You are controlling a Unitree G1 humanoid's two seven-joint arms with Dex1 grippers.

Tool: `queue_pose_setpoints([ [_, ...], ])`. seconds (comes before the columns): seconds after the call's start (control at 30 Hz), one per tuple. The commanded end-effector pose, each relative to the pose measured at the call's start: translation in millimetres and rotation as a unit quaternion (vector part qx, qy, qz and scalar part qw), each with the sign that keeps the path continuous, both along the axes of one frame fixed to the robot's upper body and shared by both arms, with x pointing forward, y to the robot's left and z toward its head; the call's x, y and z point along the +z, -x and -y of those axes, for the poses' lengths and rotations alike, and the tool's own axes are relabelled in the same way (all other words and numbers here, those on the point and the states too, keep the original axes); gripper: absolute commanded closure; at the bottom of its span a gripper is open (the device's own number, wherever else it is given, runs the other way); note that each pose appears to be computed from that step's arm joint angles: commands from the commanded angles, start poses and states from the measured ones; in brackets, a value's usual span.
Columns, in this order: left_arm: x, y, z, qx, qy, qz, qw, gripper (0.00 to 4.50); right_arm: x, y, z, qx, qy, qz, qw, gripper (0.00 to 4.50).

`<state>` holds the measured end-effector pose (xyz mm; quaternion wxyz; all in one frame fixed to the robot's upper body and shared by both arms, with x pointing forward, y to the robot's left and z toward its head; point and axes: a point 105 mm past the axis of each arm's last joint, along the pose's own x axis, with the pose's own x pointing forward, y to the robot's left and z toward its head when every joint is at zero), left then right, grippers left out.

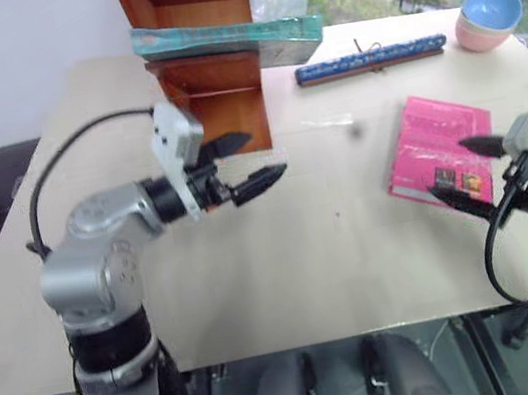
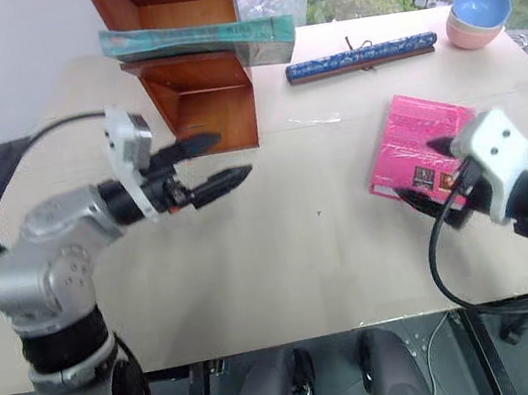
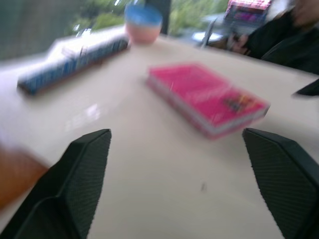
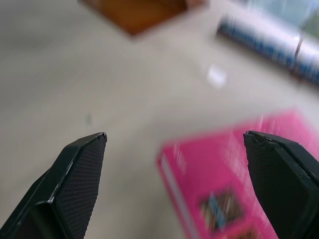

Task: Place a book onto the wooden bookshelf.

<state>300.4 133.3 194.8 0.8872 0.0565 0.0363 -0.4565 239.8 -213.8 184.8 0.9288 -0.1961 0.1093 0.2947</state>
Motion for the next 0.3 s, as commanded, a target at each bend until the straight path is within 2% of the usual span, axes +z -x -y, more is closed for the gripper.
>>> queue_pose_setpoints([
  [0.03,-9.8,11.8,-31.5,0.01,-0.055,0.034,0.998,0.12,14.2,27.2,24.9,-0.03,0.04,0.014,0.999,0.0],
  [0.17,-14.4,23.3,-67.1,0.016,-0.077,0.016,0.997,0.12,9.4,59.5,51.6,-0.075,0.068,-0.029,0.994,0.0],
  [0.3,-18.6,24.4,-72.0,-0.001,-0.097,0.01,0.995,0.12,8.8,67.5,58.9,-0.089,0.074,-0.044,0.992,0.0],
])
